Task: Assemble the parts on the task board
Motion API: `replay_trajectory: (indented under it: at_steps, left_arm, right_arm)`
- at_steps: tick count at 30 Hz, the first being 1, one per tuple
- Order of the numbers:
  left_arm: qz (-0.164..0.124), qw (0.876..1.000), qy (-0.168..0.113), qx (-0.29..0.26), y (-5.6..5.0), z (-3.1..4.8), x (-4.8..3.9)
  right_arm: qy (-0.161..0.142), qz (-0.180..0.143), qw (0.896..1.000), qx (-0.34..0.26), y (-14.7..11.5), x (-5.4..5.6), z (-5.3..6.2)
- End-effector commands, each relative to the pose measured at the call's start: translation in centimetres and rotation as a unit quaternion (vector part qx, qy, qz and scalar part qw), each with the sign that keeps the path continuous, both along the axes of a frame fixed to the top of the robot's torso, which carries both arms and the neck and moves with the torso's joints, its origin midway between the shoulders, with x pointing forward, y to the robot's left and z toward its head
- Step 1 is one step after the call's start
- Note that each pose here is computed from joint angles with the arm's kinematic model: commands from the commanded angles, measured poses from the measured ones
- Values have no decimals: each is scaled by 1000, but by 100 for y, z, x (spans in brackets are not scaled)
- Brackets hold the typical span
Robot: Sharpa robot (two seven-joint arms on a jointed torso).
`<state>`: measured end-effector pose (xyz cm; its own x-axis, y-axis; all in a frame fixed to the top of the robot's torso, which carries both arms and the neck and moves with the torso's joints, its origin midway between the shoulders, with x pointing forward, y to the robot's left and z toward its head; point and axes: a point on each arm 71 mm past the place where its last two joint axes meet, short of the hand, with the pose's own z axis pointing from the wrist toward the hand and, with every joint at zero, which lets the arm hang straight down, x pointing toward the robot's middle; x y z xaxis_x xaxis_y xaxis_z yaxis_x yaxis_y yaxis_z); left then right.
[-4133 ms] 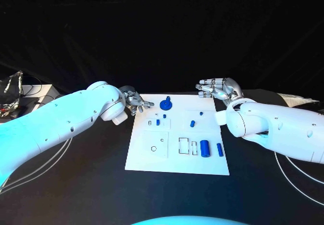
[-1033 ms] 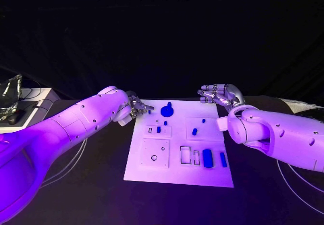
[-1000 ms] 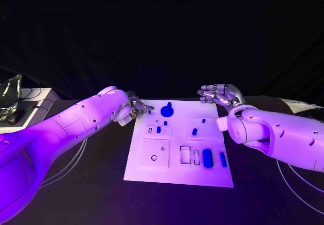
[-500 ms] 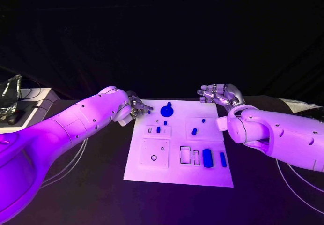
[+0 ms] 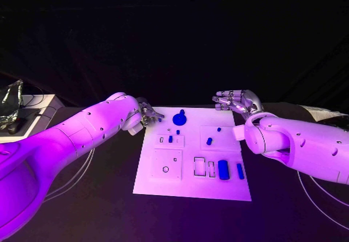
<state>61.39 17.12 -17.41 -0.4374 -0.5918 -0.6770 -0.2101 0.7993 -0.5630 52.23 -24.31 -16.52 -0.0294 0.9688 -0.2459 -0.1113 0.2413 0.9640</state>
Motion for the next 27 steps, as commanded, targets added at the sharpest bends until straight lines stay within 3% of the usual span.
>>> replay_trajectory:
  at_steps: [1,20,27]
  left_arm:
    - [-12,1000,4,-5,-37,-1,-8]
    - [-3,1000,-11,-22,-7,22,-4]
    - [1,999,-13,-35,7,46,-41]
  right_arm:
    - [-8,12,1000,-3,20,0,14]
    - [-5,16,1000,-1,46,-4,11]
    - [-5,13,1000,-2,25,-3,11]
